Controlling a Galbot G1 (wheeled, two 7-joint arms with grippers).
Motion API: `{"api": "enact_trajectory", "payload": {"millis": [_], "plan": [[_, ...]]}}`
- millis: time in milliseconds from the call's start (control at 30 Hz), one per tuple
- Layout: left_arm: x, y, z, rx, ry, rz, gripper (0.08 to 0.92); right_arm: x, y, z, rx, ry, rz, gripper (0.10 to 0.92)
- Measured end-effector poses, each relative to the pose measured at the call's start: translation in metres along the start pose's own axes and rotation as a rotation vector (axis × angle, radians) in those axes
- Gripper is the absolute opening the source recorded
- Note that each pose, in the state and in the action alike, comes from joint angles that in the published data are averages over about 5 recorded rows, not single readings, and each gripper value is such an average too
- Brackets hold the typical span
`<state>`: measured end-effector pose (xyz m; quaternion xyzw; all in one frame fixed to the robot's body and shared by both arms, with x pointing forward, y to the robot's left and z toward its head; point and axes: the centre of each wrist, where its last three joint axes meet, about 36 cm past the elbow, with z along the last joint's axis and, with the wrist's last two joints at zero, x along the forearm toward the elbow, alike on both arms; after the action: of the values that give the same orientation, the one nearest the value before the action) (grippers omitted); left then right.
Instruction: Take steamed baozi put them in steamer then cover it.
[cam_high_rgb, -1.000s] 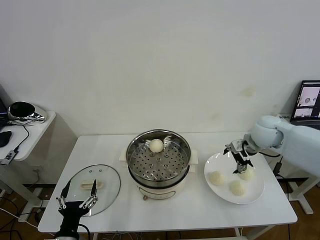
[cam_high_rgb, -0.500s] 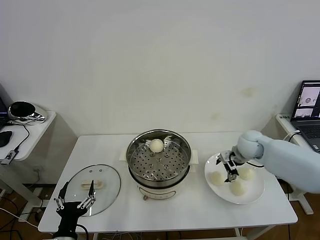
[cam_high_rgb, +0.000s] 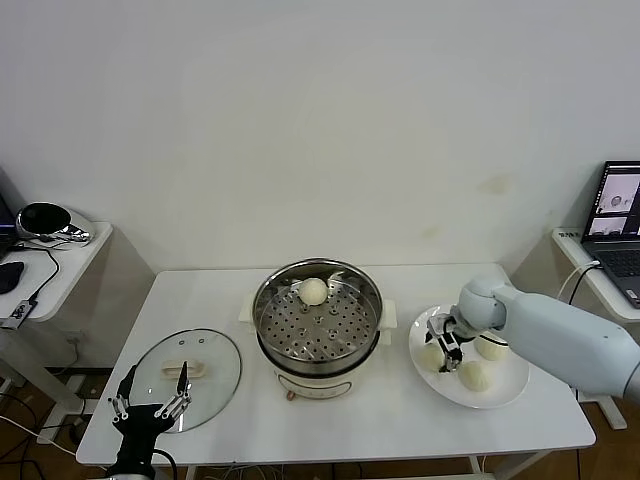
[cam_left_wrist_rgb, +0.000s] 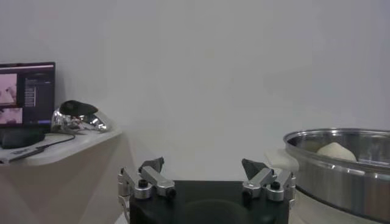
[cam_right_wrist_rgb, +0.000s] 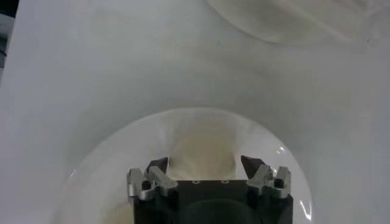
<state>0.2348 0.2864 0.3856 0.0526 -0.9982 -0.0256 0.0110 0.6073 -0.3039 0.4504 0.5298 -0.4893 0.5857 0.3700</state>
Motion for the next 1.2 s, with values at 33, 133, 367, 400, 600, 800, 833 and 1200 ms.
{"api": "enact_trajectory", "payload": {"millis": [33, 133, 367, 400, 600, 800, 833, 1200], "plan": [[0.0, 0.0, 0.0, 0.0, 0.0, 0.0, 0.823, 0.0, 0.0, 0.0, -0.001, 0.0, 0.0, 0.655], [0.0, 0.0, 0.0, 0.001, 0.0, 0.0, 0.823, 0.0, 0.0, 0.001, -0.003, -0.001, -0.001, 0.603], [0.0, 0.001, 0.0, -0.004, -0.007, 0.0, 0.823, 0.016, -0.002, 0.006, -0.008, 0.003, 0.0, 0.533], [0.0, 0.001, -0.001, -0.004, -0.008, 0.0, 0.823, 0.021, -0.004, 0.007, -0.009, 0.005, 0.003, 0.529], [-0.001, 0.0, -0.002, -0.001, -0.012, 0.009, 0.823, 0.066, -0.014, 0.014, -0.021, 0.012, 0.034, 0.532], [-0.004, -0.001, -0.002, 0.005, -0.016, 0.018, 0.823, 0.136, -0.035, 0.001, -0.018, -0.008, 0.111, 0.541], [-0.005, -0.001, -0.002, 0.007, -0.016, 0.019, 0.823, 0.149, -0.039, -0.005, -0.016, -0.014, 0.126, 0.542], [-0.007, -0.003, 0.0, 0.013, -0.024, 0.022, 0.823, 0.234, -0.073, -0.102, -0.007, -0.119, 0.213, 0.552]]}}
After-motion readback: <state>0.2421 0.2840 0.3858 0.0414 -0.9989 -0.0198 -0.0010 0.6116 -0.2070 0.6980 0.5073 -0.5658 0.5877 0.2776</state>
